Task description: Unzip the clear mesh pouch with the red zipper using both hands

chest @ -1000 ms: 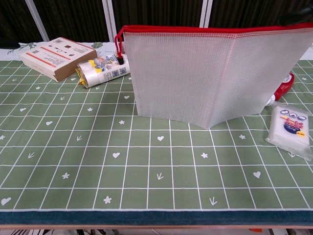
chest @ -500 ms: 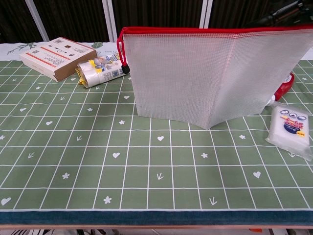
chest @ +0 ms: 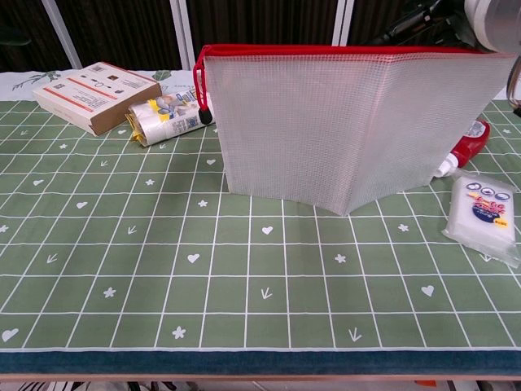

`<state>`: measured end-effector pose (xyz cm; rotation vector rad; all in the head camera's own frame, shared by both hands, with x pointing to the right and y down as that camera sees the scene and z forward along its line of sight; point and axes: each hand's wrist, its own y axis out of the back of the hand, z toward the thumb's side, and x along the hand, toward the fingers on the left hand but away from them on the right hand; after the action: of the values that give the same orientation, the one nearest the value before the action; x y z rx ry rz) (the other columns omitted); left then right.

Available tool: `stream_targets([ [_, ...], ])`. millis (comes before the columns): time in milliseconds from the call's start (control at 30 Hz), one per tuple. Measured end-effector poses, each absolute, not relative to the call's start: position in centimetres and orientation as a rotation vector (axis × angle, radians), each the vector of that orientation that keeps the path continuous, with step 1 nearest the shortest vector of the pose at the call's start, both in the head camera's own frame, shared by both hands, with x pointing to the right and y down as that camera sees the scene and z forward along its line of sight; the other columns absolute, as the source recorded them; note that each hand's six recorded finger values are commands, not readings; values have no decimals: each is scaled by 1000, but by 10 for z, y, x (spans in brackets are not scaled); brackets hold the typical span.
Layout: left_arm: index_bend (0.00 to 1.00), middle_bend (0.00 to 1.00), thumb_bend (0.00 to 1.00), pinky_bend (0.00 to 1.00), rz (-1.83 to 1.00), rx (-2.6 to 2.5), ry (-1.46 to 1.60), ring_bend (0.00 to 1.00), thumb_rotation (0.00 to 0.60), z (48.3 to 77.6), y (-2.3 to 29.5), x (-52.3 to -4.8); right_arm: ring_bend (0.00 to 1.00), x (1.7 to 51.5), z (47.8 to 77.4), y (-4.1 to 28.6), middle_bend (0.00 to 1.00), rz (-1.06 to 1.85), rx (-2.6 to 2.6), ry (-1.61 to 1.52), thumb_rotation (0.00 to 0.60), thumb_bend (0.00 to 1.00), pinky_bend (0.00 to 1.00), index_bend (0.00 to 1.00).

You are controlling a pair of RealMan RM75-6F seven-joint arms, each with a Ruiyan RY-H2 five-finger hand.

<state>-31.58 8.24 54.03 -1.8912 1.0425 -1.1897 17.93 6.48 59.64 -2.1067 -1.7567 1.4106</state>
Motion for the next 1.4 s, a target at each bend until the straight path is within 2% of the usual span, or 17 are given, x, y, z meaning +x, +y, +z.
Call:
stream_targets([
  [800, 172, 0, 154, 0, -1144, -1925, 1040, 0, 600, 536, 85, -303, 0, 188, 574, 122, 0, 1439, -2243, -1669, 600, 196, 208, 0],
  [1133, 172, 0, 154, 0, -1163, -1919, 1050, 0, 600, 534, 89, -313, 0, 192, 563, 119, 0, 1396, -2219, -1653, 600, 196, 208, 0],
  [1400, 169, 0, 154, 0, -1244, -1913, 1062, 0, 600, 544, 111, -338, 0, 217, 562, 125, 0, 1426, -2156, -1619, 600, 195, 208, 0],
])
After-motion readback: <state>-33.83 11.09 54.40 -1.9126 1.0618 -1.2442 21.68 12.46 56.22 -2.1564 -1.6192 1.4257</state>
